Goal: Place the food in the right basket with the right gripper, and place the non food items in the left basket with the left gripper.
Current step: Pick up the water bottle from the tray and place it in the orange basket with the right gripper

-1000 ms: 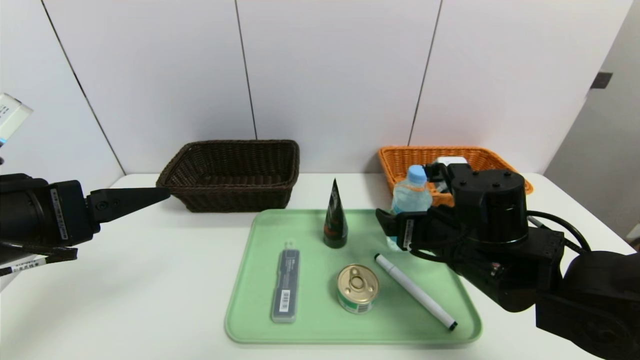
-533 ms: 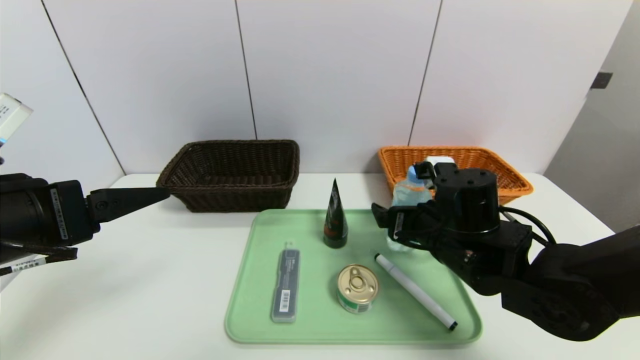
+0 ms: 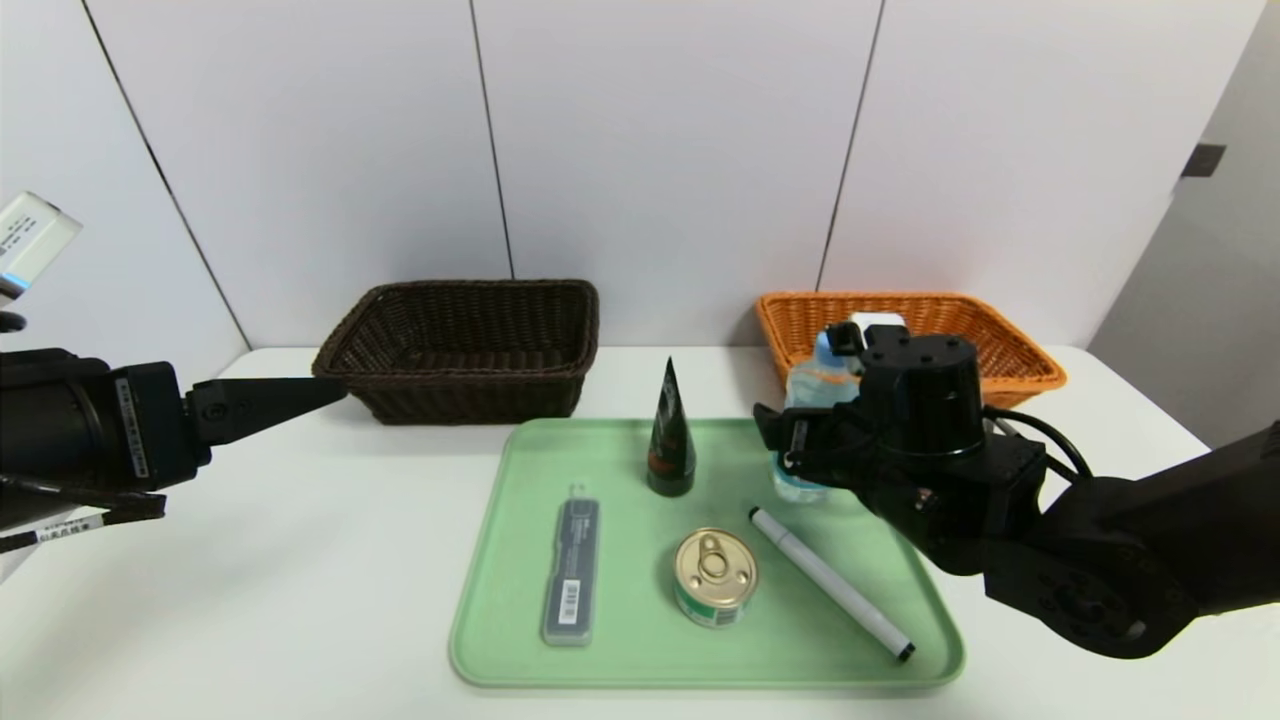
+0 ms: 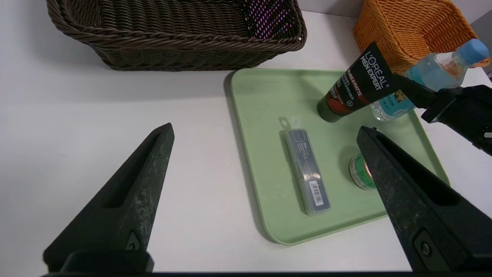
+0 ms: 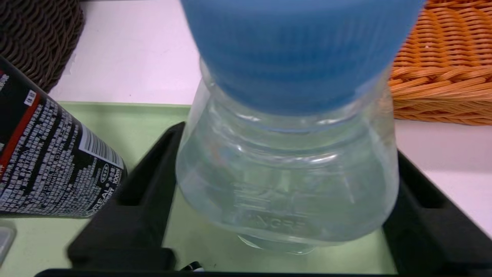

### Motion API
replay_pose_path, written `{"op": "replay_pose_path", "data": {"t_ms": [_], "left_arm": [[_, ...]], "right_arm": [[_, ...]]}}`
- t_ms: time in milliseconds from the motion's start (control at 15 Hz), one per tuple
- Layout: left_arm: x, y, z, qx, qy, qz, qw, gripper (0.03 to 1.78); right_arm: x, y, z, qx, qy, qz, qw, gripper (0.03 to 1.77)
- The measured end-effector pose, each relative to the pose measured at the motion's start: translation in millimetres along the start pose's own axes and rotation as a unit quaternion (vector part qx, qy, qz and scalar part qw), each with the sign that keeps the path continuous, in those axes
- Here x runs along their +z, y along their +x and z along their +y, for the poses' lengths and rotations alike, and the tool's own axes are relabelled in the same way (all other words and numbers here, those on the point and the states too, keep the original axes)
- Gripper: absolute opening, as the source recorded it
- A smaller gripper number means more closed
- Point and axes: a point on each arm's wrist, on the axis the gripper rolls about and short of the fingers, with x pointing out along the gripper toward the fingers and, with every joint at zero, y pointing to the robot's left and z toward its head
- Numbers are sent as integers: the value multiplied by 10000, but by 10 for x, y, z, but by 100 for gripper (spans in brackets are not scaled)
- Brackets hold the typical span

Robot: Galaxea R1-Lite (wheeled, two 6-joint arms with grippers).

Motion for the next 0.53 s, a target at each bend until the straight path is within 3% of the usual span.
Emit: {"op": "replay_pose_path", "data": {"t_ms": [133, 267, 533], "left_arm": [[0, 5, 1, 2, -4, 8, 10000, 169], [-2, 14, 3, 7, -12, 22, 10000, 169], [-7, 34, 8, 22, -20, 56, 10000, 169]], "right_arm": [[-4, 7, -1, -5, -20, 3, 10000, 111], [-2, 12, -2, -12, -22, 1, 10000, 91], [24, 19, 12, 22, -30, -28, 10000, 84]]}}
